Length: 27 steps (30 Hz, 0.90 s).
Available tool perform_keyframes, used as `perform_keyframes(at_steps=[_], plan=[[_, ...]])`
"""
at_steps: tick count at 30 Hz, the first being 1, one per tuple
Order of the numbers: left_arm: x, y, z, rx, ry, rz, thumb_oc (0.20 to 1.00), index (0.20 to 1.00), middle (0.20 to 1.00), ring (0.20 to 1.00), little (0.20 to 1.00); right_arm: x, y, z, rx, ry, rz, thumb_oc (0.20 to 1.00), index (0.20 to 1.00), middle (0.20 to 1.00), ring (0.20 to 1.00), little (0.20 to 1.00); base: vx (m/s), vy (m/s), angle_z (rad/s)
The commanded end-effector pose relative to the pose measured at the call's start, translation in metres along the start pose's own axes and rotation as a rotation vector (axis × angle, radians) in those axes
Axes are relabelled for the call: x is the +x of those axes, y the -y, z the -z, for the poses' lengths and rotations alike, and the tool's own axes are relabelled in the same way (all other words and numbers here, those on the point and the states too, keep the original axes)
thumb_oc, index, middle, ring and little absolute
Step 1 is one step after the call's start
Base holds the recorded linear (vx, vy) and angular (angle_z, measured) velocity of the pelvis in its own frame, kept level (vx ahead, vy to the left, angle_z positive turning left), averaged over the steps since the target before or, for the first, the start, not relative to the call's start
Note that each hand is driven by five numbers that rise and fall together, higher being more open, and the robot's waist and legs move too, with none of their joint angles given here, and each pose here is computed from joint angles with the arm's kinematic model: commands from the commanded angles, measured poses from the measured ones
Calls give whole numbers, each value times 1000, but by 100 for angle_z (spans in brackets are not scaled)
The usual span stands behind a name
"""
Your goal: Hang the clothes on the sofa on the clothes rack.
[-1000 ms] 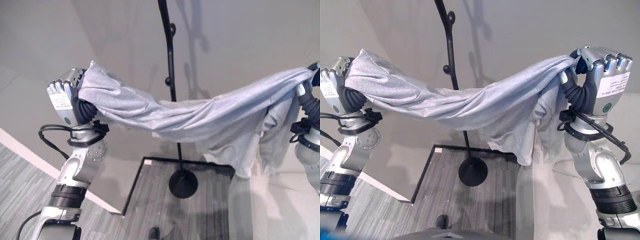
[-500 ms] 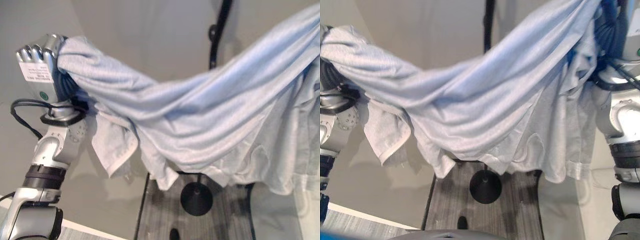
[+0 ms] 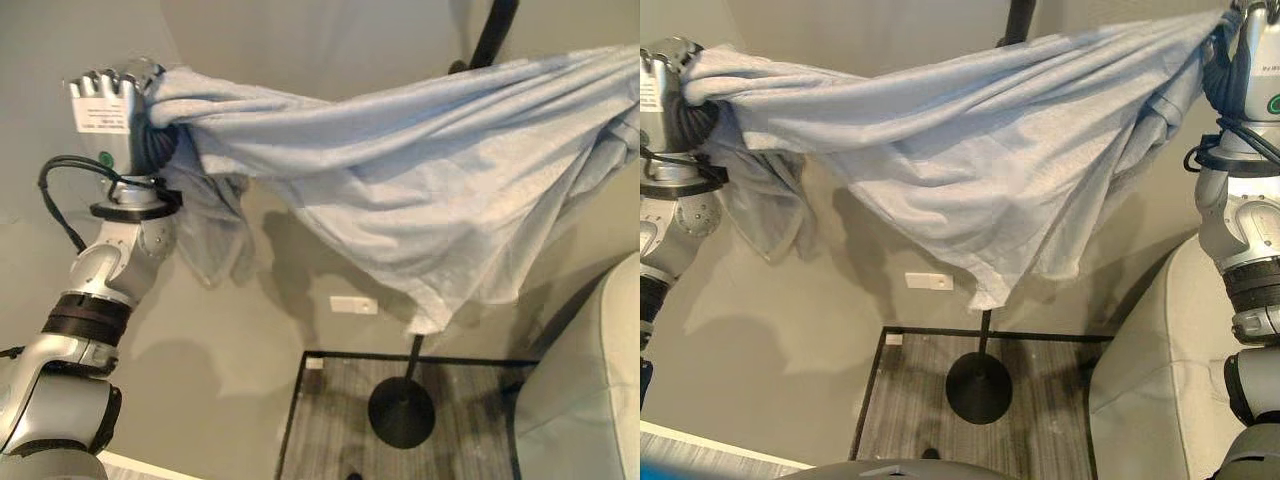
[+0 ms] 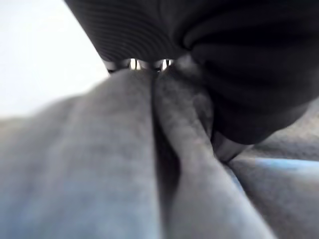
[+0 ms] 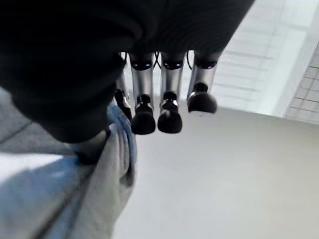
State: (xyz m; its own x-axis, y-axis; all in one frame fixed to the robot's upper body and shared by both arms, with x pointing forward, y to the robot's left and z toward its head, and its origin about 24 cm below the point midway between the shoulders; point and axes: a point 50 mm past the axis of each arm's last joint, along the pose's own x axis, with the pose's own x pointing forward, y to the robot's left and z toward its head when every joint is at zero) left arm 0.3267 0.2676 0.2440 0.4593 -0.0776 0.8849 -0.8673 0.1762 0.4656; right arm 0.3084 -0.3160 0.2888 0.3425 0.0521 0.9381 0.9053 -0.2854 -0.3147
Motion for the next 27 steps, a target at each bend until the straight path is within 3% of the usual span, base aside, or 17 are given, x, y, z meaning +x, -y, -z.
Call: perform_keyframes(at_steps=[1,8,15,23,27], plan=[[23,-6,5,-58,-89,-68,200,200,200,200,200,23,10,17,-65,-40,31,200,200,200,200,200,0,0,0],[7,20,-8,-141,-128,57,200,200,200,200,200,3,-8,14,-17,-87,-83,200,200,200,200,200,13,-15,-3],[-39,52,-13,-229,-240,248,200,200,200,200,200,-45,-32,2,23,-52,-303,200,200,200,200,200,11,-32,0],[-118,83,-31,-372,-475,390,200,200,200,200,200,-158,-64,-44,127,-28,-692,200,200,200,200,200,1,-2,0],[-156,98,-59,-487,-615,448,200,200,200,200,200,-222,-68,-98,267,-47,-902,200,200,200,200,200,5,-5,1]])
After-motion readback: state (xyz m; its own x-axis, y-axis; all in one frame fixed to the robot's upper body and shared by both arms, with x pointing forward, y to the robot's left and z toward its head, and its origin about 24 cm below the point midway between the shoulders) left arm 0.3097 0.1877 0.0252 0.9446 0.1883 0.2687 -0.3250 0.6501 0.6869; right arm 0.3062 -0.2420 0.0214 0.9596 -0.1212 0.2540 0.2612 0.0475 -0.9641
